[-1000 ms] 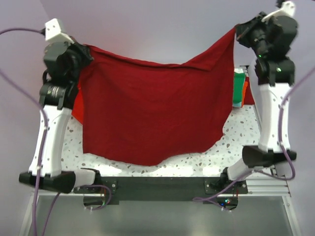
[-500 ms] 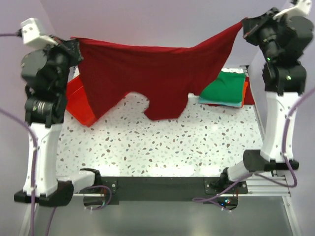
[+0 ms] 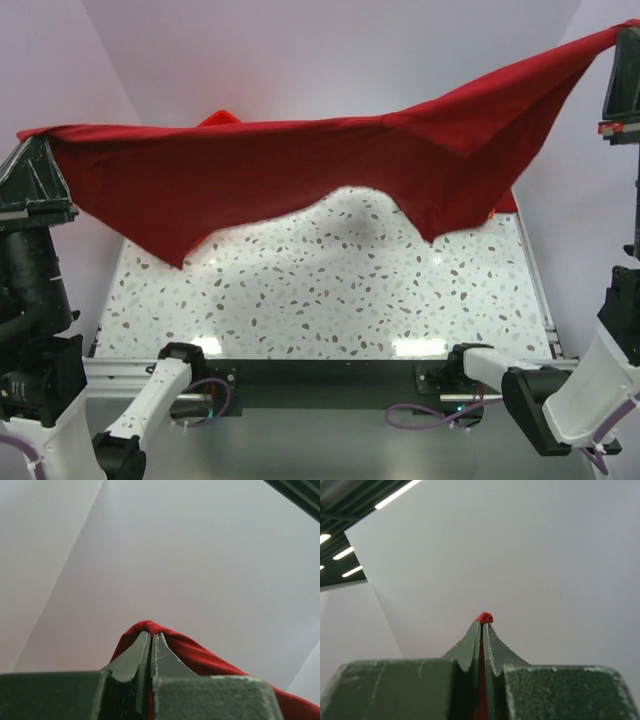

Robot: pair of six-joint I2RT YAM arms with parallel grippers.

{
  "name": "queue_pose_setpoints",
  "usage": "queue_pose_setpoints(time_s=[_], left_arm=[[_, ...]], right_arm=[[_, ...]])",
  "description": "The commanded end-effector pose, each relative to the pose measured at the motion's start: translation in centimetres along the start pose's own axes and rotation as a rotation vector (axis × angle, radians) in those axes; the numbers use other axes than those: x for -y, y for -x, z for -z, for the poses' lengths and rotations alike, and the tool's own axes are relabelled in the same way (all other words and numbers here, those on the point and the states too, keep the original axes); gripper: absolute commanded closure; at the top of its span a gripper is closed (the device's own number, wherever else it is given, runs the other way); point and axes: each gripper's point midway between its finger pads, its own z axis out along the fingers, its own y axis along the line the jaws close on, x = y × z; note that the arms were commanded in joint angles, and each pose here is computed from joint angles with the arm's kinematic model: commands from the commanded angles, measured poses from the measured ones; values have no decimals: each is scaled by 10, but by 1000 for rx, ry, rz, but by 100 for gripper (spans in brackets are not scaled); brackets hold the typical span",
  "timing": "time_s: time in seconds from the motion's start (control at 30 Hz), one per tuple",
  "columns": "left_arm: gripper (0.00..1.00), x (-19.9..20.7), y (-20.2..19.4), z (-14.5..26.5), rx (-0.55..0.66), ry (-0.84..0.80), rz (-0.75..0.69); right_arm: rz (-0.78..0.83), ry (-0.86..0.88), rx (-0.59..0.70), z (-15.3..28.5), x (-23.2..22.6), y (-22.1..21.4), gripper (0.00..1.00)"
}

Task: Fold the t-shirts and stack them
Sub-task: Flatten the tshirt out

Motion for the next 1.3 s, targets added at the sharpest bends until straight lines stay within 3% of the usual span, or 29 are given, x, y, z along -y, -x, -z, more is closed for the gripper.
queue_pose_setpoints(time_s=[0.0,0.1,0.23,0.3,0.37,0.47,0.5,0.57,0.6,0.63,0.67,0.7,0.77,0.87,0.9,0.93,1.27], left_arm=[[100,-13,3,3,18,70,0],[100,-21,-17,0,-34,95,-12],[100,-50,-111,-12,-258,166,-39],[100,-70,-167,-18,-390,213,-79],[100,-102,-238,-15,-555,282,-144],[100,-142,-325,-6,-743,335,-236],[100,-151,-345,-3,-786,343,-249],[100,-182,-399,5,-896,395,-287],[93,-194,-413,7,-933,417,-284],[69,-200,-425,6,-964,424,-283],[55,-213,-448,11,-1025,452,-291],[34,-214,-454,10,-1044,454,-287],[26,-211,-461,2,-1051,434,-274],[20,-192,-467,-1,-1064,344,-211],[20,-188,-469,1,-1075,328,-199],[20,-186,-470,5,-1088,316,-193],[19,-145,-476,76,-1214,228,-117]], right_arm=[[2,-9,80,-6,-1,19,100],[-4,-12,74,-14,3,12,100],[-22,-69,-43,-53,38,-55,100],[-33,-99,-164,-80,65,-117,100],[-32,-180,-336,-106,113,-208,100],[-14,-253,-508,-119,164,-303,100],[-15,-309,-612,-121,198,-367,100],[-21,-338,-691,-122,219,-414,100],[-28,-372,-765,-116,239,-458,100],[-37,-368,-793,-117,240,-473,95],[-39,-367,-826,-115,243,-489,61],[-40,-362,-861,-116,246,-511,41],[-19,-353,-935,-102,245,-529,12],[-1,-330,-968,-87,236,-529,1],[-5,-353,-1027,-62,243,-546,1],[-4,-311,-957,-73,227,-517,1],[-15,-235,-1041,2,177,-473,1]])
